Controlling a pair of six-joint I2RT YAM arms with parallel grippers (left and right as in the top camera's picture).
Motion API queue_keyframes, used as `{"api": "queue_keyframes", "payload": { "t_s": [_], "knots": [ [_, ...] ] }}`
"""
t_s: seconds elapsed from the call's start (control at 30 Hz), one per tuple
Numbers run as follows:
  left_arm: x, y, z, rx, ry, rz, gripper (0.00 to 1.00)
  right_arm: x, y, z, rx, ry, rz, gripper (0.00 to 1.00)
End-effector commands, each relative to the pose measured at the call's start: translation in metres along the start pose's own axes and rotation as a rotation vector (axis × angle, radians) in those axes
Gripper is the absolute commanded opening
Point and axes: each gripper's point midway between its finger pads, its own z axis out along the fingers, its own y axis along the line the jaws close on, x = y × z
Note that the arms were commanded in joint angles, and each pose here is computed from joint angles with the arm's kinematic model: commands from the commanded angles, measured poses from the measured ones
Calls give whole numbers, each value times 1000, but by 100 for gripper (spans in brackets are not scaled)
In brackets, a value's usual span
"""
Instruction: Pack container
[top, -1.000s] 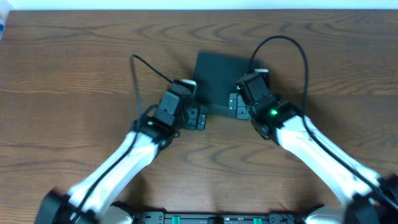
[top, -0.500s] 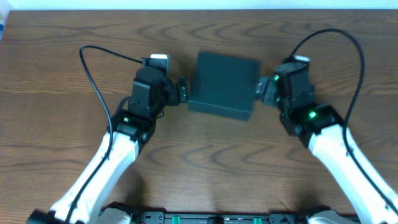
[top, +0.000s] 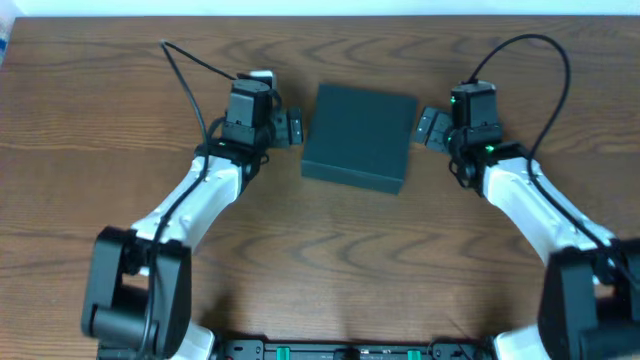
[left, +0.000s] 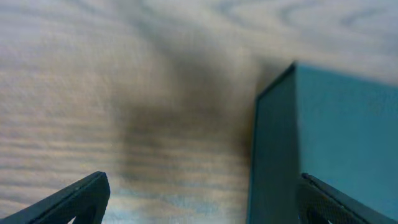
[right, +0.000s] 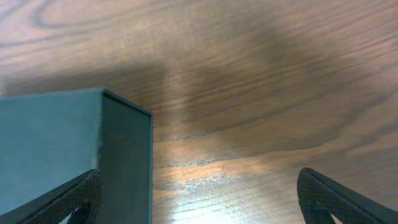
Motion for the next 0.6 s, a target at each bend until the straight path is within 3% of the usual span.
{"api": "queue_keyframes", "payload": {
  "t_s": [0.0,0.57],
  "knots": [
    [8,-9,7,53,46,6,96,7,-2,14,3,23,-2,99],
    [47,-15,9,58,190,32,96,19,-6,44,13,36,26,99]
  ]
}}
